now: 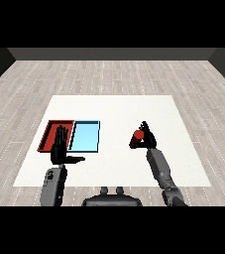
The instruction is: Pick the red can and put it in the red box
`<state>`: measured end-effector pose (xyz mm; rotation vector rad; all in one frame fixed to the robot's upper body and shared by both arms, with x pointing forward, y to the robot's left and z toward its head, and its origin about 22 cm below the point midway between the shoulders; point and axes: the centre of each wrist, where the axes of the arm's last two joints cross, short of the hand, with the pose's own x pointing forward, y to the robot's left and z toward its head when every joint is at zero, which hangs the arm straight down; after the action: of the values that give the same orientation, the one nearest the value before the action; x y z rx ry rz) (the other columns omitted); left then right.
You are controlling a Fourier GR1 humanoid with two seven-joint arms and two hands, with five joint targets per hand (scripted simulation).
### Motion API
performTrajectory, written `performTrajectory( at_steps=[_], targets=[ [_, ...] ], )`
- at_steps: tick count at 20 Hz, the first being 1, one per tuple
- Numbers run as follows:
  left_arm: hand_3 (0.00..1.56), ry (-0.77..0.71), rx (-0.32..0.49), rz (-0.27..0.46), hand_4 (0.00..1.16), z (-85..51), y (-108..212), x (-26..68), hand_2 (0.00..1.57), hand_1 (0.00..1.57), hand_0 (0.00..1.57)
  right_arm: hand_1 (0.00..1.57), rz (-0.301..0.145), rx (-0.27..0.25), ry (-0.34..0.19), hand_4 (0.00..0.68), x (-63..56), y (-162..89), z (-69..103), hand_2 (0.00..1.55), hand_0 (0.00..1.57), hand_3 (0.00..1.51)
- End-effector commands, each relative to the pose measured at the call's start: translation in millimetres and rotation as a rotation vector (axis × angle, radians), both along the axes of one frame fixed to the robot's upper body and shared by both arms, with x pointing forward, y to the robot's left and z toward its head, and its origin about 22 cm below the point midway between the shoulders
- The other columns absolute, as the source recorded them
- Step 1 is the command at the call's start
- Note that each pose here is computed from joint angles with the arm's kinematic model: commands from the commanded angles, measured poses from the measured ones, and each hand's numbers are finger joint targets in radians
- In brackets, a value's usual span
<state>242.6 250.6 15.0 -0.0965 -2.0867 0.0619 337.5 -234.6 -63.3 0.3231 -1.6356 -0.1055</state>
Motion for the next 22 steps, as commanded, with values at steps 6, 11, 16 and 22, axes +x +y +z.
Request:
performTrajectory(
  at_steps=[6, 11, 16, 22],
  targets=[
    [0.00, 0.011, -0.013, 0.007, 0.00, 16.8, -12.1, 4.3, 0.00, 0.00, 0.00, 0.00, 0.031, 0.009, 0.013, 0.000, 7.4, 6.4, -5.8, 0.00, 0.00, 0.00],
    [0.00, 0.001, -0.018, 0.005, 0.00, -9.0, -0.1, -5.9, 0.00, 0.00, 0.00, 0.00, 0.037, -0.008, 0.011, 0.000, -2.8, 7.8, 1.8, 0.00, 0.00, 0.00],
    [0.00, 0.000, -0.012, 0.021, 0.00, 9.0, -6.2, -0.6, 0.00, 0.00, 0.00, 0.00, 0.027, -0.013, 0.013, 0.000, 9.7, 33.8, 2.0, 0.00, 0.00, 0.00],
    [0.00, -0.017, -0.006, -0.003, 0.00, 7.9, -5.0, -4.5, 0.00, 0.00, 0.00, 0.00, 0.041, -0.044, 0.028, 0.000, 11.4, 29.1, -7.4, 0.00, 0.00, 0.00]
  ],
)
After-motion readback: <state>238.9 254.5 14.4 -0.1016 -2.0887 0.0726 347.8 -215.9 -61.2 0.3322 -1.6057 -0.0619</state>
